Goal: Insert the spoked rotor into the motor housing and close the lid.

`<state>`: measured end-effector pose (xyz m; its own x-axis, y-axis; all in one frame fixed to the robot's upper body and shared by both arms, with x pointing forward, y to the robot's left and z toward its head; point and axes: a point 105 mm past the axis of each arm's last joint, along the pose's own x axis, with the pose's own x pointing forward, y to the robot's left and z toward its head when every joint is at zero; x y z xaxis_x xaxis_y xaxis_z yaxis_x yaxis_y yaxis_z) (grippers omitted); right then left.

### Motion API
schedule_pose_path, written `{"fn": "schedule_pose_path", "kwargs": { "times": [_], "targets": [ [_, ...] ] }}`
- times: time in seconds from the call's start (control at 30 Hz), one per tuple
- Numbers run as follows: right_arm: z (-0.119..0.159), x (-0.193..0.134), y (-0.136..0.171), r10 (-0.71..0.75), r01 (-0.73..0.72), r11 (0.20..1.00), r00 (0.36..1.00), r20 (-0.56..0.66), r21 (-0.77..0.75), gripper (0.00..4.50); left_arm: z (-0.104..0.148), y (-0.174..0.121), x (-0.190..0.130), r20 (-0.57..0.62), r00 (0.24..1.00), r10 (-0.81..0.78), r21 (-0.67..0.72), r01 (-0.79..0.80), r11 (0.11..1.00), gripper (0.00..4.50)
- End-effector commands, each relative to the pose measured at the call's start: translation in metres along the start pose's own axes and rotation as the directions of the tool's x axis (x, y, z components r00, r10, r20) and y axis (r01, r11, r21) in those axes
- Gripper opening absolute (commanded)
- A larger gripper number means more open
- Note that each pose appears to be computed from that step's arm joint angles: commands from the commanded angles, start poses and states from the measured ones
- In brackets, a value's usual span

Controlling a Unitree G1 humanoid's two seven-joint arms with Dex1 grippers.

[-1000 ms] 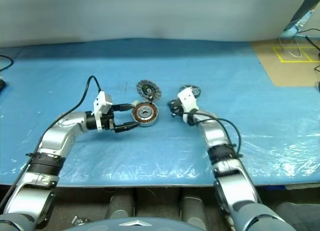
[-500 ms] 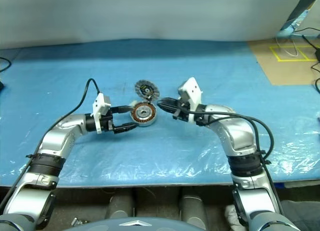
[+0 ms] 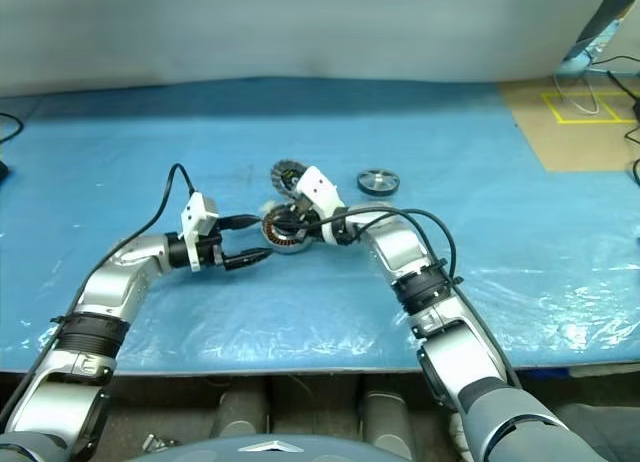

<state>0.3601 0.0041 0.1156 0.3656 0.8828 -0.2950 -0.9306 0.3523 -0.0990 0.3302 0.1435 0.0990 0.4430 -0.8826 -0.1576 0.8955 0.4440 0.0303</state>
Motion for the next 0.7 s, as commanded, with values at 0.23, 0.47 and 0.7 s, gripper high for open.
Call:
{"fn": "schedule_pose_path", "kwargs": {
  "times": [0.23, 0.47, 0.7],
  "targets": [
    [-0.002, -0.008, -0.006, 0.004, -0.004, 0.999, 1.000, -0.013, -0.052, 0.56, 0.010, -0.001, -0.005, 0.030, 1.000, 0.010, 0.042, -0.011, 0.999, 4.50],
    [-0.007, -0.005, -0.008, -0.006, 0.006, 1.000, 1.000, -0.017, -0.011, 0.56, 0.014, -0.001, -0.001, 0.035, 0.999, 0.001, 0.047, -0.003, 0.999, 4.50],
    [-0.015, -0.005, -0.019, -0.055, 0.055, 0.998, 0.998, -0.038, 0.002, 0.56, 0.013, -0.003, 0.001, 0.023, 1.000, -0.006, 0.051, 0.005, 0.999, 4.50]
  ]
}}
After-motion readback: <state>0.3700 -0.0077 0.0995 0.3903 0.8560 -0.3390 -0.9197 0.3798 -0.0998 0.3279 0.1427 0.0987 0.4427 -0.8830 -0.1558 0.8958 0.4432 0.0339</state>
